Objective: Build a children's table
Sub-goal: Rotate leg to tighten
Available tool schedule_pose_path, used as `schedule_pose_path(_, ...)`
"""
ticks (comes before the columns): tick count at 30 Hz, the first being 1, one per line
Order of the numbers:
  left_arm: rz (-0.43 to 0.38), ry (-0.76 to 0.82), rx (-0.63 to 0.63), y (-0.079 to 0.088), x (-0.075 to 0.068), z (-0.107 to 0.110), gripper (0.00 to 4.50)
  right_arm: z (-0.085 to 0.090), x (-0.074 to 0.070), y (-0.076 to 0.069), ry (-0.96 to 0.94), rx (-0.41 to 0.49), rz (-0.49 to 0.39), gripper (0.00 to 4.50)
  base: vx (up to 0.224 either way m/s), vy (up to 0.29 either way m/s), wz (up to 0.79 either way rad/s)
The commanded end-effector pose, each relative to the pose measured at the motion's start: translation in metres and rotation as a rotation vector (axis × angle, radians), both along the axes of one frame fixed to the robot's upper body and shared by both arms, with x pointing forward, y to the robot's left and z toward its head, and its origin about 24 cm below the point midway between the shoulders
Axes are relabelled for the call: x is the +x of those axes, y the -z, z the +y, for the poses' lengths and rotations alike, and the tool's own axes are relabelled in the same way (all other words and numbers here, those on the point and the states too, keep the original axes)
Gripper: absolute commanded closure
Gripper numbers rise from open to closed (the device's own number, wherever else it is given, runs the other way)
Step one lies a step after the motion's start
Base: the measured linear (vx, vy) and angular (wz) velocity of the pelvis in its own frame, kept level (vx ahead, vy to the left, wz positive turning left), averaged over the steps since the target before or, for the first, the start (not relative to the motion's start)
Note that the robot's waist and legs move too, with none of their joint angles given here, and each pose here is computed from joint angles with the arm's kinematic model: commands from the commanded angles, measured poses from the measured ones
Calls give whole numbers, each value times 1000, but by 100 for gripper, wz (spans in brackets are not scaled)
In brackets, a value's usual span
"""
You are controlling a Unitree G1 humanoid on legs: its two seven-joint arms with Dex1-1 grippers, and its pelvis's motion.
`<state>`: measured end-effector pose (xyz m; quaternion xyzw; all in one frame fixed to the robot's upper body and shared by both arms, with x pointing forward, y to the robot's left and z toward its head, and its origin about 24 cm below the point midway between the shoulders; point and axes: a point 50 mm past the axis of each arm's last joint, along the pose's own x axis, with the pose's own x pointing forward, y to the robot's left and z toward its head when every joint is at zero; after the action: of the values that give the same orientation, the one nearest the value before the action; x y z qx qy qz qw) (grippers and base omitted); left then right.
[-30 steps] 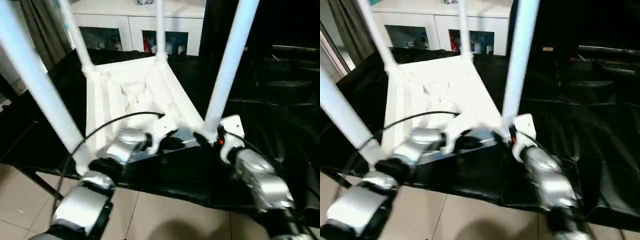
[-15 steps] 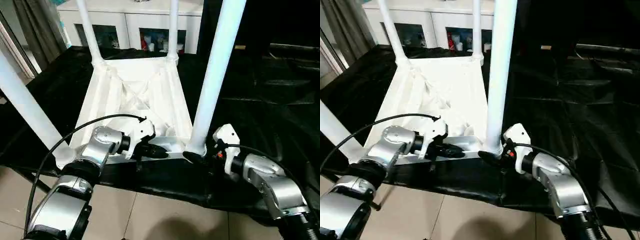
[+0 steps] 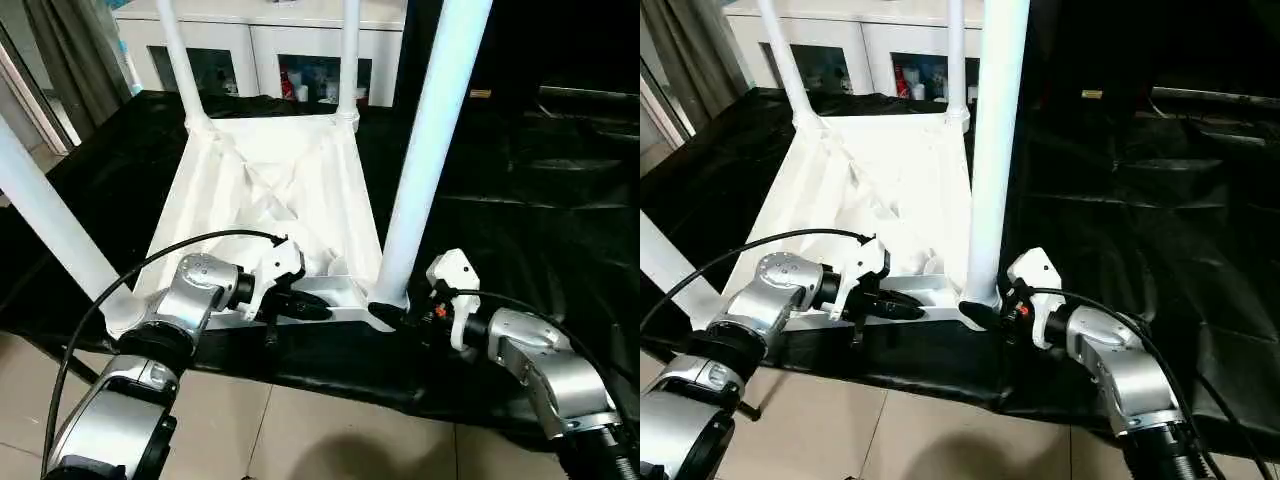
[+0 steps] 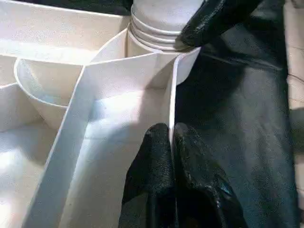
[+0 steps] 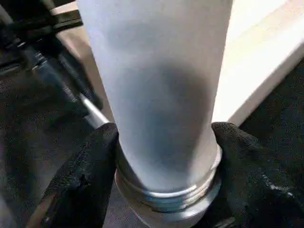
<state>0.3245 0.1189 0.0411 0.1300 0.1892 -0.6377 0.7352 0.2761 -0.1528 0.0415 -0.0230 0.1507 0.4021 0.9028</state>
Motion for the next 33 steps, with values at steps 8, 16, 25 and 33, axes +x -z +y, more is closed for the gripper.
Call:
schedule_pose_path(8, -40, -262, -41, 11, 11, -64, 450, 33, 17, 21, 431, 30, 31, 176, 0, 0, 0)
schedule_pose_path(16, -65, -298, -58, 11, 10, -89, 450, 52, 26, 18, 501, 28, 24, 176, 0, 0, 0)
schedule_pose_path(25, -59, -253, -45, 14, 10, -73, 450, 44, 21, 6, 338, 48, -46, 70, 0, 0, 0)
schedule_pose_path(33, 4, -77, -96, 13, 2, -30, 450, 21, 0, -1, 10, -48, -51, 61, 0, 0, 0)
